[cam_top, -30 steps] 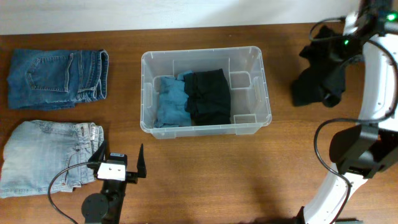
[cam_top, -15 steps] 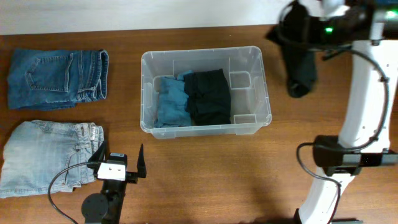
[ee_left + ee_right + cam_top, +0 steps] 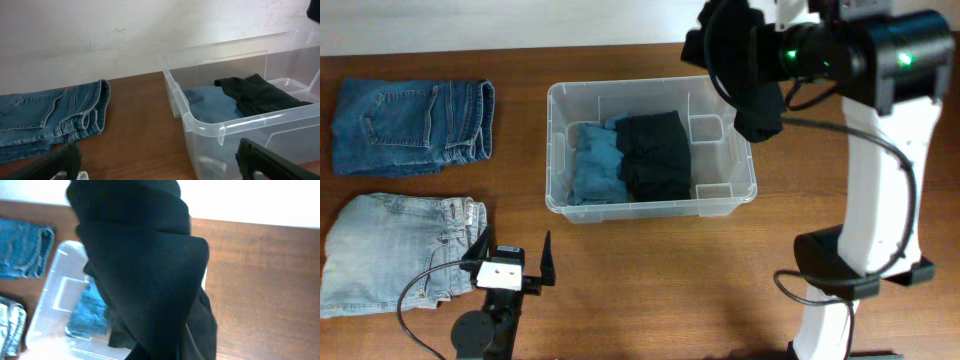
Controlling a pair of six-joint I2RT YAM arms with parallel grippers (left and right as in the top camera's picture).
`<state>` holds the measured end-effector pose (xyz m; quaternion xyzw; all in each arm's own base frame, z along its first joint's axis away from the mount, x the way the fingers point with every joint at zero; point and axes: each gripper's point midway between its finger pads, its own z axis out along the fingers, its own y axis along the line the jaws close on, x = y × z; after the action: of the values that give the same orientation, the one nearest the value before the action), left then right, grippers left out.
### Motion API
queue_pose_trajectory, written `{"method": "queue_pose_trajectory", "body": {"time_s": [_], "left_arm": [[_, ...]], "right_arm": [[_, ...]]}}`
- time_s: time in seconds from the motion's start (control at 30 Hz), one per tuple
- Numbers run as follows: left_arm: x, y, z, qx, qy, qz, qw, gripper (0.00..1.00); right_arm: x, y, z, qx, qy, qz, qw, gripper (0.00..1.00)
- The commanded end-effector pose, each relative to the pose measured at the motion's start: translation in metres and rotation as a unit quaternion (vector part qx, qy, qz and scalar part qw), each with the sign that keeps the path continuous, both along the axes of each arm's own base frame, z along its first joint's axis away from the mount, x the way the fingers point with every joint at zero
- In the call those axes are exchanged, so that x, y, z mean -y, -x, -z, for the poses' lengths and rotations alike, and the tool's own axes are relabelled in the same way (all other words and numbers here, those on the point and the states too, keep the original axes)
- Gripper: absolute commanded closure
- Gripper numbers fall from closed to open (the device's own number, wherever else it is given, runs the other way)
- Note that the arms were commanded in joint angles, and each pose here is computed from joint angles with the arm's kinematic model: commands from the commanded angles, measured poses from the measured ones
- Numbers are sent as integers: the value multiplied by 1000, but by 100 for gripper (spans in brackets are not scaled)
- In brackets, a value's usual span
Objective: Pack container
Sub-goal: 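Lift the black garment and carry it left over the container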
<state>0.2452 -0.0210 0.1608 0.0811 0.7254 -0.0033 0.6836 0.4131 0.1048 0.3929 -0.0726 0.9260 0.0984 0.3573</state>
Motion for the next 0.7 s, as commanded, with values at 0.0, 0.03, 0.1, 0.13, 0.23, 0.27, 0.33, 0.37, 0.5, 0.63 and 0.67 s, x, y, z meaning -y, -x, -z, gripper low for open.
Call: {"method": "queue_pose_trajectory", "body": {"time_s": [0.0,0.03,0.1,0.13,0.23,0.27,0.33,0.37,0.5,0.63,0.67], "left_arm": [[0,0,1,0,-8,1,1000,0],[0,0,1,0,-8,1,1000,1],[0,0,1,0,-8,1,1000,1],[0,0,1,0,-8,1,1000,1],[0,0,1,0,-8,1,1000,1],[0,0,1,0,-8,1,1000,0],[0,0,2,0,-8,1,1000,1],[0,0,1,0,-8,1,1000,1],[0,0,1,0,-8,1,1000,1],[0,0,1,0,-8,1,1000,1],[0,0,1,0,-8,2,1000,1]], "right_arm": [[-8,28,-45,60,-29,0,998,96],[-12,30,-47,60,-34,-1,998,96],[-27,34,-48,61,-44,-12,997,96],[-33,34,-49,61,-48,-17,997,96],[-48,35,-53,65,-65,-22,995,96],[-54,35,-55,69,-70,-24,995,96],[-61,34,-58,74,-81,-22,994,96],[-65,33,-59,76,-88,-21,993,96],[-76,24,-54,64,-113,-7,992,96],[-90,10,-32,29,-127,-7,991,96],[-95,7,-26,18,-132,-13,991,96]]}}
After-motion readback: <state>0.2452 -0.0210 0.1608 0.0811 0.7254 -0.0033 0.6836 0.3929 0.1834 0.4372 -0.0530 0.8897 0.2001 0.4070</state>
